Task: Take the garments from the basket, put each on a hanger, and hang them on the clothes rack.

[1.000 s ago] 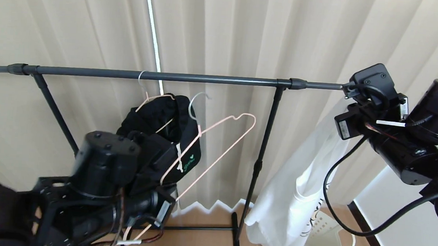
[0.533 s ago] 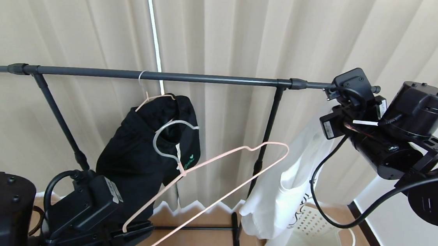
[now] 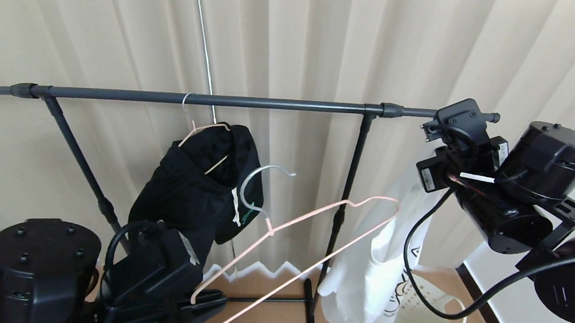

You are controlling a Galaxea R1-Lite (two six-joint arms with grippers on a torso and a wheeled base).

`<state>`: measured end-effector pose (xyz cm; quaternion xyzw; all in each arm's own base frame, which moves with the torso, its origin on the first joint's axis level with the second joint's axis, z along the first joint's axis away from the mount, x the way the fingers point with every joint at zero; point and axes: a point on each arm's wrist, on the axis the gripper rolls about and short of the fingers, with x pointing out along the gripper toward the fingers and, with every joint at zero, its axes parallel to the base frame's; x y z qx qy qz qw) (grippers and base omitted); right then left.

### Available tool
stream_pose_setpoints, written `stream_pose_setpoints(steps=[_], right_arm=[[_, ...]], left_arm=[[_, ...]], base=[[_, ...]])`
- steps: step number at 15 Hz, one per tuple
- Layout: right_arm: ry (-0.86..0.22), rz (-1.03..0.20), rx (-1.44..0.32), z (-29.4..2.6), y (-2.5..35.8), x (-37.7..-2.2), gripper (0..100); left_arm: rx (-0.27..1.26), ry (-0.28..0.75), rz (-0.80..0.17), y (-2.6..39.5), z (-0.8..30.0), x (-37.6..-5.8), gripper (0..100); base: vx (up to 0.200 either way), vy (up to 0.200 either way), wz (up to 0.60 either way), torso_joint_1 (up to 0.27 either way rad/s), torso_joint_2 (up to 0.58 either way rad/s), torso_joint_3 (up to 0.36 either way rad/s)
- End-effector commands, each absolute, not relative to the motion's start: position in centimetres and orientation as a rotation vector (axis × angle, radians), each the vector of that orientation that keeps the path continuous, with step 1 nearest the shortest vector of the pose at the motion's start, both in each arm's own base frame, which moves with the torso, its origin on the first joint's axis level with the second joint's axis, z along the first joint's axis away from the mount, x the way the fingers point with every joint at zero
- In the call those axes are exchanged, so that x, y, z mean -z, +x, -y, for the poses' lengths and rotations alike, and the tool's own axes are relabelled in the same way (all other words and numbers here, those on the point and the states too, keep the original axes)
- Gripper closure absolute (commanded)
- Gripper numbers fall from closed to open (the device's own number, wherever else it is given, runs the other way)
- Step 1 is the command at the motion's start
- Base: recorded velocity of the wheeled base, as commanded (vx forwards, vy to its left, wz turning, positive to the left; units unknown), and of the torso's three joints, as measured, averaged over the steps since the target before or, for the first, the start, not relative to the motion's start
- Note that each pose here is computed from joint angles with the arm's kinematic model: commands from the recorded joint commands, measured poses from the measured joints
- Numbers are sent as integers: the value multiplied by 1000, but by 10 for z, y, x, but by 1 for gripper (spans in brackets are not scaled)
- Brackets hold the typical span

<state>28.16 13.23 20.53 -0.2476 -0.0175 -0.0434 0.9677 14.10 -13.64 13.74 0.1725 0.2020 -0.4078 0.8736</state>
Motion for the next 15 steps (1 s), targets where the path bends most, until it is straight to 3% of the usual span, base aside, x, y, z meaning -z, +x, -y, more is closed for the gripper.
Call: stream_pose_setpoints(steps=[1, 15], right_arm=[[-497, 45, 73, -135, 274, -207, 100], [-494, 59, 35, -142, 263, -209, 100]], left_arm=[[887, 384, -458, 146, 152, -125, 100], [847, 360, -456, 160, 165, -122, 100]], base=[[0, 0, 0, 0, 0, 0], [0, 0, 0, 0, 0, 0]])
